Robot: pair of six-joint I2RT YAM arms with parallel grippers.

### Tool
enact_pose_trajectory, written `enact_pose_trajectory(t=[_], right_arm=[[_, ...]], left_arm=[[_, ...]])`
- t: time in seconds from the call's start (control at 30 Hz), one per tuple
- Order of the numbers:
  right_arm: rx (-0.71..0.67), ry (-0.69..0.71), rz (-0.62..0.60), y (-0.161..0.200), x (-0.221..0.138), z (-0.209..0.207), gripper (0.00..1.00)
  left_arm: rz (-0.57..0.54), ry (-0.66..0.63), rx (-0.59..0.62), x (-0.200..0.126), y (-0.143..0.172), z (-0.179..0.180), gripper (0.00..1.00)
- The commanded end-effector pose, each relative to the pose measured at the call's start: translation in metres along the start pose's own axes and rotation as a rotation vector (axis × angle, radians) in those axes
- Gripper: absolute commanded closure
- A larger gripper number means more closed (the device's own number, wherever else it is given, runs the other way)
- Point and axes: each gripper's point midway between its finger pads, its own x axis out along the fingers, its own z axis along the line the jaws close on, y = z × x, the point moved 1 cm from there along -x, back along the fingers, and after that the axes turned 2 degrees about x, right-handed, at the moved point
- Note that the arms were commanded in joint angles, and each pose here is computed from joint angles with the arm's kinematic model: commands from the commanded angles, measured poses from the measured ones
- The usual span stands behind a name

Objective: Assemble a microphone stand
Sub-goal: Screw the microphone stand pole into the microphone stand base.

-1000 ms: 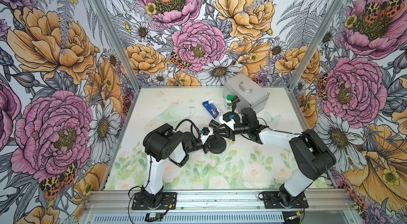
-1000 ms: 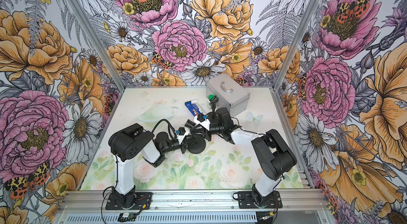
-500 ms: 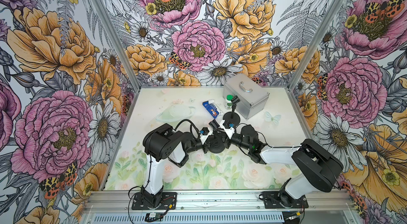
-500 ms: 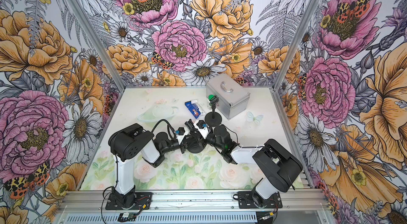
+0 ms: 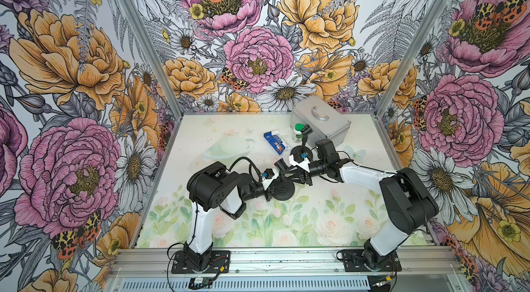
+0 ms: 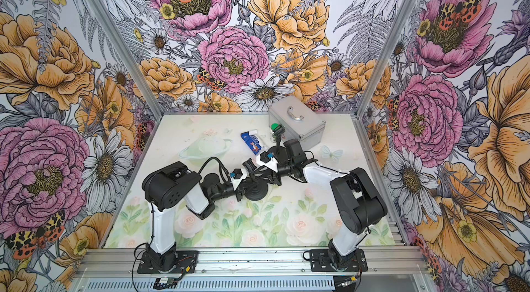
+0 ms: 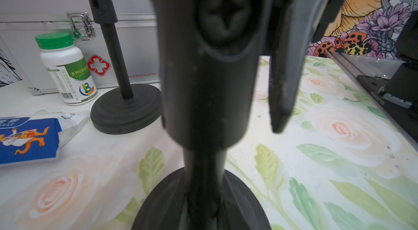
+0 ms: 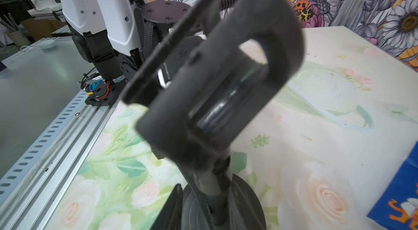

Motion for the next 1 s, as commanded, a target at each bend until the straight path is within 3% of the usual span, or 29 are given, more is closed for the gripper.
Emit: enact_pose_trajectory(t=[0.0, 0.63, 0.73, 0.8, 0.87, 0.97], right_arm=[[0.003, -0.153, -0.048, -0.01, 0.003, 0.018, 0.65], [-0.051, -0.238, -0.106, -0.039, 0.012, 0.014, 0.68], [-0.05, -0.224, -0.09, -0.037, 0.013, 0.012, 0.76], [-0.044, -0.191, -0.05, -0.029, 0.015, 0.01, 0.91], [-0.014, -0.132, 0.019, -0.017, 0.017, 0.005, 1.0], [0.018, -0.018, 0.133, 0.004, 0.015, -0.002, 1.0]], left_arm=[[0.046, -0.015, -0.003, -0.002, 0.017, 0.001, 0.87], [0.046, 0.003, -0.015, 0.0, 0.018, 0.0, 0.86], [0.047, -0.005, -0.022, 0.0, 0.019, 0.002, 0.85], [0.046, -0.012, -0.031, 0.0, 0.018, 0.004, 0.83], [0.047, -0.023, -0.04, -0.001, 0.019, 0.006, 0.81], [0.046, -0.032, -0.047, -0.001, 0.019, 0.009, 0.8]])
